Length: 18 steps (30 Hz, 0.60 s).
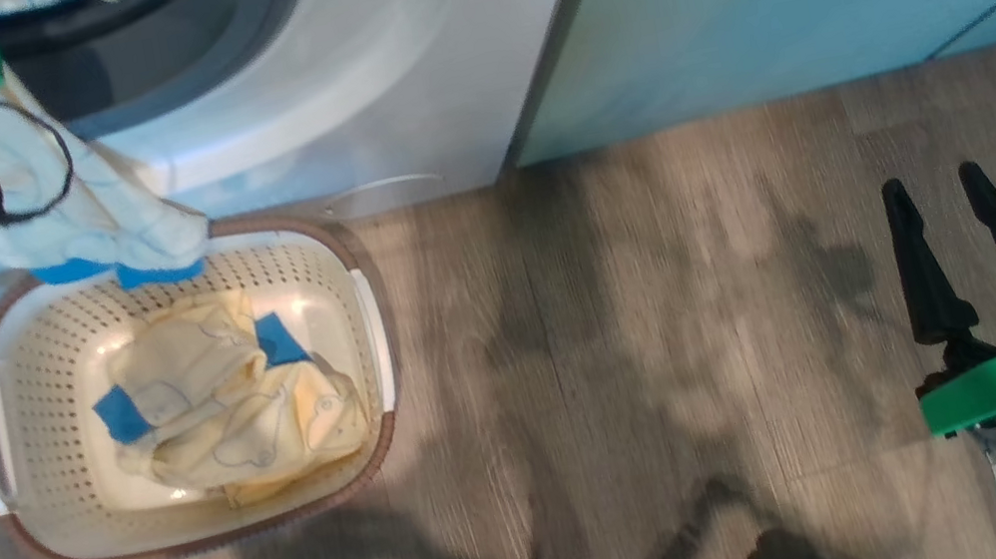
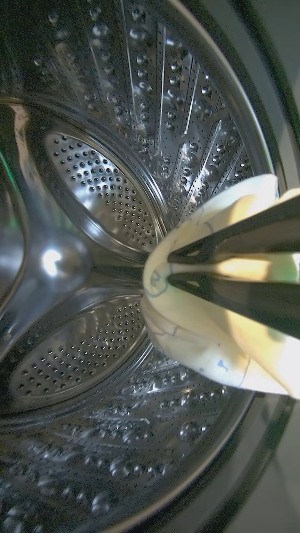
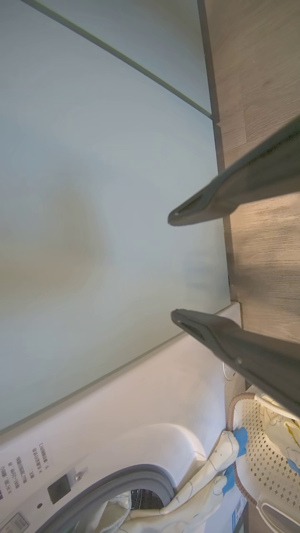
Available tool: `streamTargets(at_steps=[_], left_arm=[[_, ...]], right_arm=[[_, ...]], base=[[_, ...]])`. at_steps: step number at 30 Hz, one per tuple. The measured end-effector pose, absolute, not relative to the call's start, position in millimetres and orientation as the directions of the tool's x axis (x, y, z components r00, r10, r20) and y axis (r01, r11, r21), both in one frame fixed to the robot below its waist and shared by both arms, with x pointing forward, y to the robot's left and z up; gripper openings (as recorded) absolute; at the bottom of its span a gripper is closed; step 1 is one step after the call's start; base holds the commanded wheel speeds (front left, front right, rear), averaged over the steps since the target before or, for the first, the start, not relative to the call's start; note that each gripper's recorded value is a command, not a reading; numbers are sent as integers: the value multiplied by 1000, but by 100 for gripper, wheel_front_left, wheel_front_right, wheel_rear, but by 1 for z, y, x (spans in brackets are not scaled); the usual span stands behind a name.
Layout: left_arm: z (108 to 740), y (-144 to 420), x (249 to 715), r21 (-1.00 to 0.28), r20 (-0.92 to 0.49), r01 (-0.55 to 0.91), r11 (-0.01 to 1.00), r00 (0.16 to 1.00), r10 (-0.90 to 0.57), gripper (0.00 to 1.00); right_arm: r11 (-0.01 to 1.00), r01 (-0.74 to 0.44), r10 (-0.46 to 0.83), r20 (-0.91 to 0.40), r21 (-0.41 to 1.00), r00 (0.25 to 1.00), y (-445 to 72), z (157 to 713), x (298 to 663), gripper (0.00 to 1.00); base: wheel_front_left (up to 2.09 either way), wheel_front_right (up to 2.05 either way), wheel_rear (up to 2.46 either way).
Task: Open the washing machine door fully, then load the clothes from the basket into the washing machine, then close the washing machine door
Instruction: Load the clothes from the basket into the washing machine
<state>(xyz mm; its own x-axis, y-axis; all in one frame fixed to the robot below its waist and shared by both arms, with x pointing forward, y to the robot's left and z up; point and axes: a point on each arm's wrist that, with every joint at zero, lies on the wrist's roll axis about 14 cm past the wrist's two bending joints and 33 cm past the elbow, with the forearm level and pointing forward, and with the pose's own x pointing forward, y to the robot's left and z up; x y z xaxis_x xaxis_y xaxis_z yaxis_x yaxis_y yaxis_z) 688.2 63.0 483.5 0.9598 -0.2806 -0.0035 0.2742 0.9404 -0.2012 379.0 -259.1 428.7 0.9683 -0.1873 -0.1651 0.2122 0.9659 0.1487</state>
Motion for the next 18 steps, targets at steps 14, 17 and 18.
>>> streamTargets(at_steps=[14,17,18], left_arm=[[462,43,733,-148,-48,297,943,950,-307,0],[451,39,742,-132,-91,314,940,941,-327,0],[448,38,745,-128,-100,319,939,938,-332,0]], right_arm=[[970,212,-185,-206,120,961,-262,409,399,100],[970,211,-181,-229,117,957,-260,400,400,100],[971,209,-178,-233,116,956,-260,397,402,100]], base=[[0,0,0],[0,0,0],[0,0,0]])
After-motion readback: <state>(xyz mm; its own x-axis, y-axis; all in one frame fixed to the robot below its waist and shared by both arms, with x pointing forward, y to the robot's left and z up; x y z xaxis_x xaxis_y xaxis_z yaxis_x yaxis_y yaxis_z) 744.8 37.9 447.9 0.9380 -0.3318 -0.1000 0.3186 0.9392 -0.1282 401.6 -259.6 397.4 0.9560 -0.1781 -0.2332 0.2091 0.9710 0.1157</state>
